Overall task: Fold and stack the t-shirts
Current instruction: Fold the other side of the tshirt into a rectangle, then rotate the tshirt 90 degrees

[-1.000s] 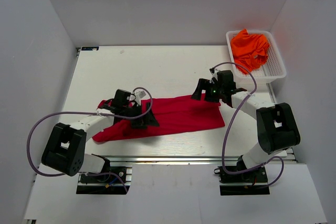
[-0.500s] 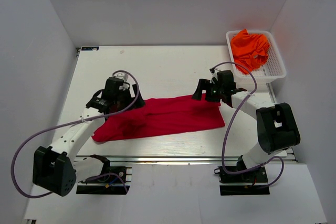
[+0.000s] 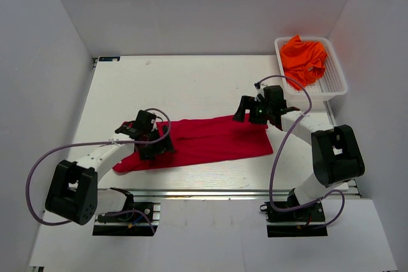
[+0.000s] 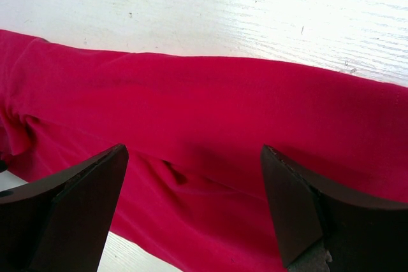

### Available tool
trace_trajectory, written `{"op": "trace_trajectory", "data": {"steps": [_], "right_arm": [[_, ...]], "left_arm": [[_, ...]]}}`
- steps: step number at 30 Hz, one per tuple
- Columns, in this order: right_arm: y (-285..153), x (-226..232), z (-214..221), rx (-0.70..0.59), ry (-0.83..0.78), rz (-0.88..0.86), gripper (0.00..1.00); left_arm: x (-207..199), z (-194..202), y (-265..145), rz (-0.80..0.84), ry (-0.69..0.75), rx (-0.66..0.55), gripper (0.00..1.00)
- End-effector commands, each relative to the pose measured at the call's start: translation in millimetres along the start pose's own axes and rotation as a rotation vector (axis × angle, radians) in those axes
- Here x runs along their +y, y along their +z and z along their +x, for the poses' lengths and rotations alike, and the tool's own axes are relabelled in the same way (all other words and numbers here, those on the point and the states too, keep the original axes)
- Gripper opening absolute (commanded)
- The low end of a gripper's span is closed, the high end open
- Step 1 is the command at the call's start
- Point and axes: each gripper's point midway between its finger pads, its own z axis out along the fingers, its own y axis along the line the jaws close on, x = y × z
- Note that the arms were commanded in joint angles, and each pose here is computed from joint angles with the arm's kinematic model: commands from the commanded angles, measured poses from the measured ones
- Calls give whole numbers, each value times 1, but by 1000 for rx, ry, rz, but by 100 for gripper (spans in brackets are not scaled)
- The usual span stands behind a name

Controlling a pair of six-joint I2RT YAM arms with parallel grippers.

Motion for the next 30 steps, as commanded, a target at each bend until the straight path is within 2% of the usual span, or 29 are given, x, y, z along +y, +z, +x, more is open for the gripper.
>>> {"op": "trace_trajectory", "data": {"steps": [1,5,10,11,14,23,27,30], "right_arm": [[-4,3,-5,-18,-18,-16,90],[-2,4,-5,-14,-19,-18,90],[-5,5,-9,-30,-33,-14,90],[-6,4,-10,-36,-30,-8,90],[-7,3,-11,-40,-28,-1,90],[6,-12,-3,-10,-12,52,90],[20,-26,15,39,29,91,90],[22,-31,36,90,54,101,90]], "left_arm": [[-14,0,-14,93,9,-39,100],[-13,-12,-20,64,9,-84,100],[-17,-57,-46,11,10,-243,100],[-11,-69,-55,-37,-24,-297,100],[8,-84,-65,-149,-117,-357,100],[49,-76,6,-262,-230,-153,99],[55,-85,31,-263,-262,-150,99],[45,-113,44,-207,-255,-181,99]]}}
